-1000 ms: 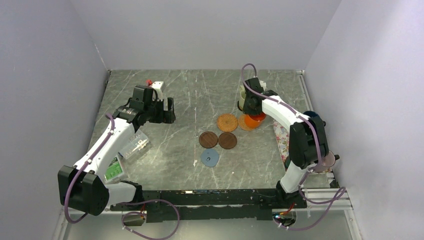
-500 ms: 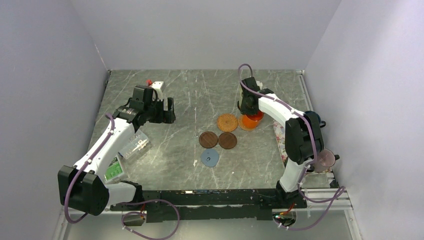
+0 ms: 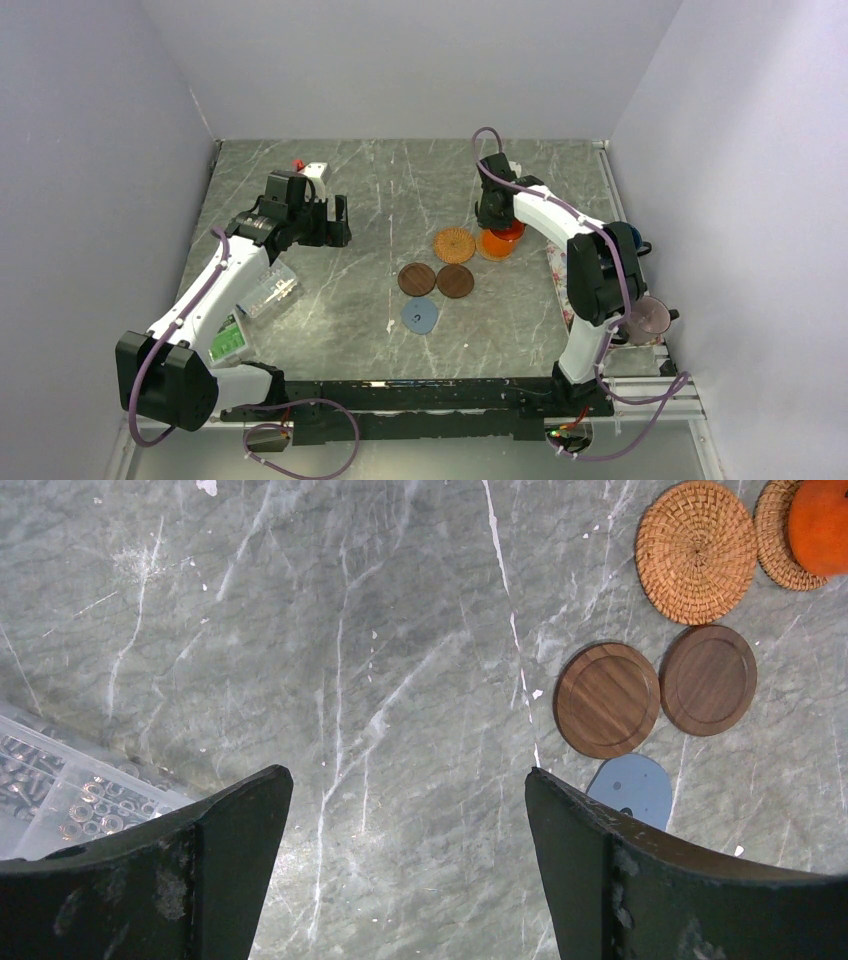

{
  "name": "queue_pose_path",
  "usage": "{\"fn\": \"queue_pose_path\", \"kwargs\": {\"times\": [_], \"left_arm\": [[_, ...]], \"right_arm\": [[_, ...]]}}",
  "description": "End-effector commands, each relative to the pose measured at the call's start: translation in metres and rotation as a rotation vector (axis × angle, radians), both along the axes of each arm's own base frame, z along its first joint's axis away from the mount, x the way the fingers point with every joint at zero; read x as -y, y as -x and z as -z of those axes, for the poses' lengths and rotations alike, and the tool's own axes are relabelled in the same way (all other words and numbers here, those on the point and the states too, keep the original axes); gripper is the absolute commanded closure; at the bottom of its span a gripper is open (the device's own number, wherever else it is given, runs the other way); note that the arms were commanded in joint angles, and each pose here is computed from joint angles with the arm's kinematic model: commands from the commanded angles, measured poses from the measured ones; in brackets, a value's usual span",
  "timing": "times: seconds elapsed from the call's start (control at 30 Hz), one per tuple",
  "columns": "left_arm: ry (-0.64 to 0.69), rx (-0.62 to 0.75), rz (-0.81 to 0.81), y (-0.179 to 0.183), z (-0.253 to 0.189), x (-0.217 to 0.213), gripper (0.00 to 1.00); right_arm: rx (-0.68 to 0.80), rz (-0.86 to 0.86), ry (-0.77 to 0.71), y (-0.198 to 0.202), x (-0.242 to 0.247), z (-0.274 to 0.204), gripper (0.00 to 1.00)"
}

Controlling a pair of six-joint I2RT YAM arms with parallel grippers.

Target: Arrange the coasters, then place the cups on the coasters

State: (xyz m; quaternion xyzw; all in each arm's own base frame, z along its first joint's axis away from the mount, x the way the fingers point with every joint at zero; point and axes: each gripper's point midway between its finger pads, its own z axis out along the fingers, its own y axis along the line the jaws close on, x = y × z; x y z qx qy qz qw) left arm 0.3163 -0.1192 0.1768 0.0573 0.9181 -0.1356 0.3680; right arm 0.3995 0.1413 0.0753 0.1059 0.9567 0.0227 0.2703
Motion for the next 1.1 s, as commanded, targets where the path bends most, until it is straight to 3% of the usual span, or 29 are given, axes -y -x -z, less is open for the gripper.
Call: {"fn": "queue_pose_path", "kwargs": {"times": [0.0, 0.5, 1.07], "left_arm": [[0.019, 0.039, 0.006, -0.003, -0.011, 0.002, 0.07], [0.020, 0.038, 0.006, -0.003, -0.011, 0.002, 0.07], [0.025, 0.044, 0.008, -0.003, -0.013, 0.003, 0.07]], "right_arm": [[0.079, -0.001, -0.014, -0.021, -0.009, -0.024, 1.00], [0.033, -0.005, 0.003, -0.015, -0.011, -0.012, 1.00], [0.002, 0.000, -0.009, -0.012, -0.014, -0.009, 0.77]]}}
